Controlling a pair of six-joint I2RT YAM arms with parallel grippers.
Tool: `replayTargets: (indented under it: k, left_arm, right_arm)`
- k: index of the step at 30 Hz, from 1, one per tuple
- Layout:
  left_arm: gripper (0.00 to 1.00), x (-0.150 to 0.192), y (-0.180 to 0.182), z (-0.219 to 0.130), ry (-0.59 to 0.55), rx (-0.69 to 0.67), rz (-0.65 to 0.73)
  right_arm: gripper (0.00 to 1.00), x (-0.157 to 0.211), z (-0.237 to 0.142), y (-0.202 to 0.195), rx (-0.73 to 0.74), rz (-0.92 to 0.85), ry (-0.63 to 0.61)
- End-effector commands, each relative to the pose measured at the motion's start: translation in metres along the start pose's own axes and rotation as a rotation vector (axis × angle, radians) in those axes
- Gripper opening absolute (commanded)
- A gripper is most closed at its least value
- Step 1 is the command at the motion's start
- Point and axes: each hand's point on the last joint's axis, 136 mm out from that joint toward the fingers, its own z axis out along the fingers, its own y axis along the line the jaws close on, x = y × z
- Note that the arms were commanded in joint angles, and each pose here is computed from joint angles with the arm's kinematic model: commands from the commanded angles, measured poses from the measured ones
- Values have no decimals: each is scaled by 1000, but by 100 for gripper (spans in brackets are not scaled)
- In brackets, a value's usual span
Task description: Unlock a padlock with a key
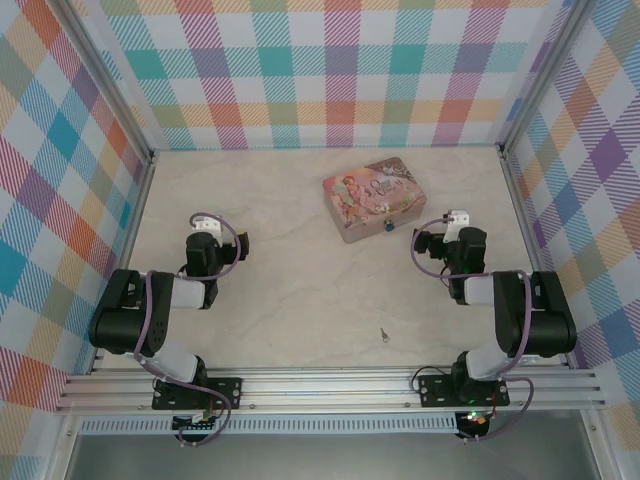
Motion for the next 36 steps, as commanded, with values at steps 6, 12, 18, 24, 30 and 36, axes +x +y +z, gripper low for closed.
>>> replayTargets:
  k: [6,12,18,24,30,36]
  left_arm:
    - [100,-4,-1,-1,-8,14,-4]
    - [100,-3,-1,-1,-7,14,-3]
    - [100,-3,-1,-1,-7,15,-2]
    - [100,-4,-1,-1,-9,13,-5]
    - [100,-3,1,0,-5,2,-8]
    - [100,-12,3,-8,-27,-7,-17]
  right_arm:
    - [100,-5,1,1,-1,-13,-16]
    - [100,-5,1,1,-1,-14,-16]
    - [100,-5,1,1,-2,-12,-16]
    - [100,-6,1,0,0,-12,-16]
    - [100,-5,0,0,-1,-12,-17]
    - [100,-20,-9,-6,50,10,-22]
